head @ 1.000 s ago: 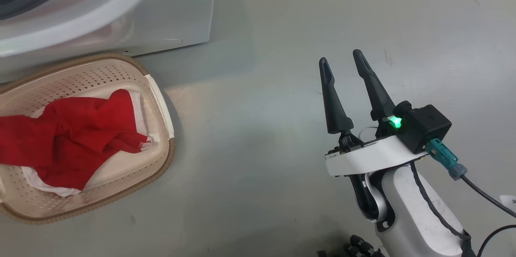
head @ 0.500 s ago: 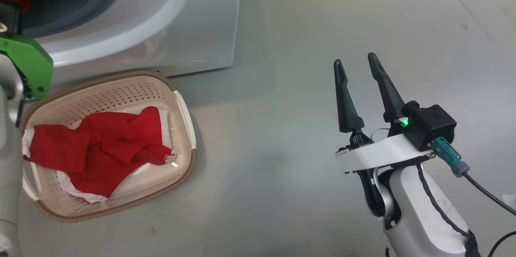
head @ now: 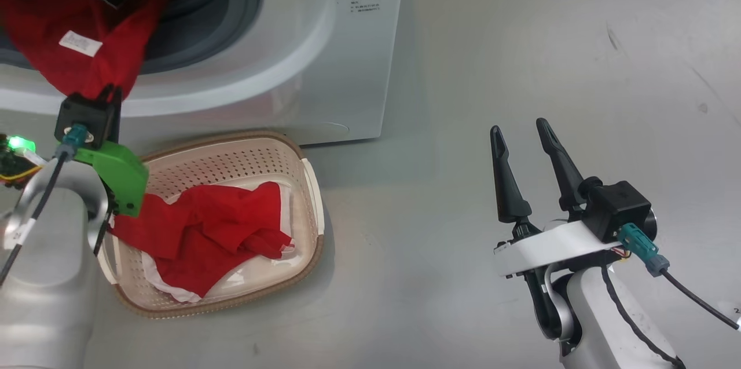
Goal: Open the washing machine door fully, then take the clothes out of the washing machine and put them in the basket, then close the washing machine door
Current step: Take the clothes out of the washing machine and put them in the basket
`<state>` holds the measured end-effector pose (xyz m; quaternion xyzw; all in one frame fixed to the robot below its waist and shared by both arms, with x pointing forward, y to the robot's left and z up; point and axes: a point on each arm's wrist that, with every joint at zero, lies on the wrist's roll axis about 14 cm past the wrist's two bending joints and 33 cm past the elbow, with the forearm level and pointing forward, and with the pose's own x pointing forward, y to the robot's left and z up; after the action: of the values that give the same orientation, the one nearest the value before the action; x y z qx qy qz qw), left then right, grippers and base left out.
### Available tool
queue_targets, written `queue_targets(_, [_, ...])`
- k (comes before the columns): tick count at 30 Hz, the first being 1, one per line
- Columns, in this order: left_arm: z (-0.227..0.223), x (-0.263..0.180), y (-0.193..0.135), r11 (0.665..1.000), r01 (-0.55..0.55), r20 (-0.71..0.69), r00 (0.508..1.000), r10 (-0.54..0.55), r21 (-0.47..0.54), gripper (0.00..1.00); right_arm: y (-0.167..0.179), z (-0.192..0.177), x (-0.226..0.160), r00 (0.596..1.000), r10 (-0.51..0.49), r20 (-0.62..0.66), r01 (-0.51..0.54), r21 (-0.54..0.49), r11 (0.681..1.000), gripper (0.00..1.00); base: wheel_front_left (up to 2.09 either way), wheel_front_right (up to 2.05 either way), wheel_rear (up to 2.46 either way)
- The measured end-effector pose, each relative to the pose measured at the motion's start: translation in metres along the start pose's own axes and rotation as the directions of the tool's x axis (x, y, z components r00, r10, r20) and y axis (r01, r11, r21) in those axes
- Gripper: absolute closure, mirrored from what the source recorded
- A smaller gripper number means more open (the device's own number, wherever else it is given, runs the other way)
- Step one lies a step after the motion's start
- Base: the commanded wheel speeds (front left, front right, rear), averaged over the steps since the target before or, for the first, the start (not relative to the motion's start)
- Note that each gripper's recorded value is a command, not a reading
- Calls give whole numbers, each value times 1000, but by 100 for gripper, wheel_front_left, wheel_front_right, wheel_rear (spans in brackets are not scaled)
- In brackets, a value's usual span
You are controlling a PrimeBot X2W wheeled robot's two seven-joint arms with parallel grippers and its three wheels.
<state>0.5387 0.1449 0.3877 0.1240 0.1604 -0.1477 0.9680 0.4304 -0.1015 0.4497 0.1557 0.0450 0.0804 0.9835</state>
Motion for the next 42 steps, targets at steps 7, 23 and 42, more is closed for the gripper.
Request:
queue_targets(7, [-12, -39, 2, 1000, -15, -7, 1000, 15, 5, 100, 14, 8, -8, 999, 39, 17, -39, 7, 999, 0, 0, 0, 0])
queue_targets(23, [112, -98, 39, 984, -124, 413, 895, 168, -132, 100, 41, 22, -21, 992, 118, 54, -118, 8, 993, 0, 0, 0, 0])
queue_targets(42, [206, -175, 58, 962, -205, 713, 646, 271, -180, 100, 40, 23, -27, 991, 121, 55, -121, 8, 993, 0, 0, 0, 0])
